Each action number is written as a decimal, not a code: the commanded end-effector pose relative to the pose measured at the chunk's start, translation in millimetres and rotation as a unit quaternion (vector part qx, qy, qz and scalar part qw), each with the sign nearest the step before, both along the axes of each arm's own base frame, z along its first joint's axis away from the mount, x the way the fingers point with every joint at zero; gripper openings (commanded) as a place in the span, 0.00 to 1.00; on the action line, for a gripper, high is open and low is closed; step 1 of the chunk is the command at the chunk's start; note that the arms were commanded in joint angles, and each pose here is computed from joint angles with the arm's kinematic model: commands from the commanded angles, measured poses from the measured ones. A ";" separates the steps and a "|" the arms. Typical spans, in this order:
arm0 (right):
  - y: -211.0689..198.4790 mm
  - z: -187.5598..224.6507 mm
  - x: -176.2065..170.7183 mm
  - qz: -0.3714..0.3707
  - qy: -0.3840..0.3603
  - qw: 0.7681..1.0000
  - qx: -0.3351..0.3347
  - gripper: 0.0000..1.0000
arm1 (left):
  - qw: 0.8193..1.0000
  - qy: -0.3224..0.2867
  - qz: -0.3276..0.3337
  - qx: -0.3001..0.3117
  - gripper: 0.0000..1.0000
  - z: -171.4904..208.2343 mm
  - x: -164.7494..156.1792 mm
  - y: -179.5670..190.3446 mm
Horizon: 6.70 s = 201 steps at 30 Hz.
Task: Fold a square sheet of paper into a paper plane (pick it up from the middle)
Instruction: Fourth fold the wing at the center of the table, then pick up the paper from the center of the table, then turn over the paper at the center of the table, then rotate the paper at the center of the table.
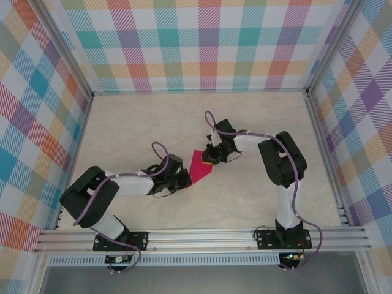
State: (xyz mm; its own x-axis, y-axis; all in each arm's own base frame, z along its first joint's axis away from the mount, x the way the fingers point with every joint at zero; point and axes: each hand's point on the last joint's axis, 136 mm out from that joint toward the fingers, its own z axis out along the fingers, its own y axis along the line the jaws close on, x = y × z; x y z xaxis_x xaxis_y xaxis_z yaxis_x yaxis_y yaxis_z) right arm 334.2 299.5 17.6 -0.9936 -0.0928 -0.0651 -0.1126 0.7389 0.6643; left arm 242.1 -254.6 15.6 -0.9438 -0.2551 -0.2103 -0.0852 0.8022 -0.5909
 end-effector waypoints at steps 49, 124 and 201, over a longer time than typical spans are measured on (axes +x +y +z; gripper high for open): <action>0.1 28.0 -19.7 -0.116 0.070 0.991 0.020 0.50 | 0.990 -0.063 0.115 0.049 0.90 57.9 48.9 66.9; 48.4 181.5 -19.0 0.060 0.049 0.946 0.316 0.14 | 0.932 -0.130 0.033 -0.337 0.27 183.3 68.7 15.3; 144.8 62.6 -56.2 0.045 -0.078 0.996 0.020 0.86 | 0.942 -0.040 0.307 0.128 1.00 83.6 34.9 229.4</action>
State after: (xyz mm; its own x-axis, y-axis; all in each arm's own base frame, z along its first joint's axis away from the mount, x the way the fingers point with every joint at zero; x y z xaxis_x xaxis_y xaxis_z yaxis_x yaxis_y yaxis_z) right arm 276.0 434.3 86.3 -0.9472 -0.1694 -0.2724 -0.3091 0.7086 0.6343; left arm 286.4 -40.0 105.4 -0.6499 -0.6396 -0.4105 -0.4898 0.7655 -0.4171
